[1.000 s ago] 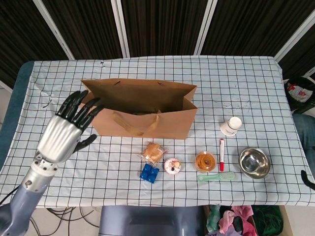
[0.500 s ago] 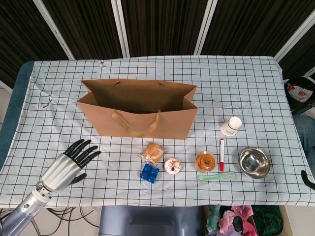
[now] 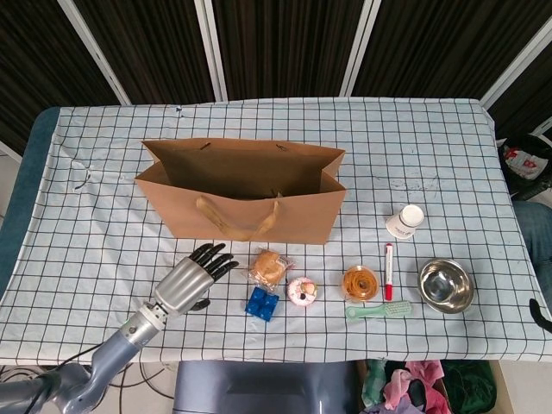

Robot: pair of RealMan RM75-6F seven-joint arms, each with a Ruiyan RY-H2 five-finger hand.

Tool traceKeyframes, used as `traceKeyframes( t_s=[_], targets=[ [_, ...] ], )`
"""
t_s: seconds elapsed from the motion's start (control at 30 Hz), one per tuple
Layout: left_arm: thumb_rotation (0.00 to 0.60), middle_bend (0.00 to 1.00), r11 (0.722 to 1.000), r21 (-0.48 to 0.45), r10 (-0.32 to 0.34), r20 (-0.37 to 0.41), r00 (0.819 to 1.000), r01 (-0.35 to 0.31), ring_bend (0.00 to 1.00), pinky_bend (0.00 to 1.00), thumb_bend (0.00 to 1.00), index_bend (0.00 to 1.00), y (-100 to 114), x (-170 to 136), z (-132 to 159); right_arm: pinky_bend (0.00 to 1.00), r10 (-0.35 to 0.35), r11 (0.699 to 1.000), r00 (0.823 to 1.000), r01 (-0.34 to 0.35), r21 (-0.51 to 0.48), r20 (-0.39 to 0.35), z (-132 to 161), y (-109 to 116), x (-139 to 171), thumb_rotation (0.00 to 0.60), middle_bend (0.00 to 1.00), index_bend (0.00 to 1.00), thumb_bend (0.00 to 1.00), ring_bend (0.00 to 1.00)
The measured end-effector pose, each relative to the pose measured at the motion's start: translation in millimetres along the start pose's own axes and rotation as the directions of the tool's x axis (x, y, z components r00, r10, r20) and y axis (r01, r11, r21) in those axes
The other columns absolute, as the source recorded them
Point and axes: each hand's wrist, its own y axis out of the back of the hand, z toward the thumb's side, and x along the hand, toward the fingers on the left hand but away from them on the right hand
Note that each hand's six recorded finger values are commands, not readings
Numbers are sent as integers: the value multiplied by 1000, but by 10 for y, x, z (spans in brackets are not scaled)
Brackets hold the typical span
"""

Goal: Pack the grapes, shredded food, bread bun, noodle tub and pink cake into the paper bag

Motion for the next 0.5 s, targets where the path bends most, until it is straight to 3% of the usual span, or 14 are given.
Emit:
traceKeyframes(
  t_s=[0.5],
  targets=[
    [600, 197, 999, 18, -39, 33, 999, 38, 73, 176, 149, 202, -188, 674, 257, 274, 7, 1000, 1000, -7, -3, 1, 0, -18, -12, 600, 115, 156, 303, 248]
  ],
)
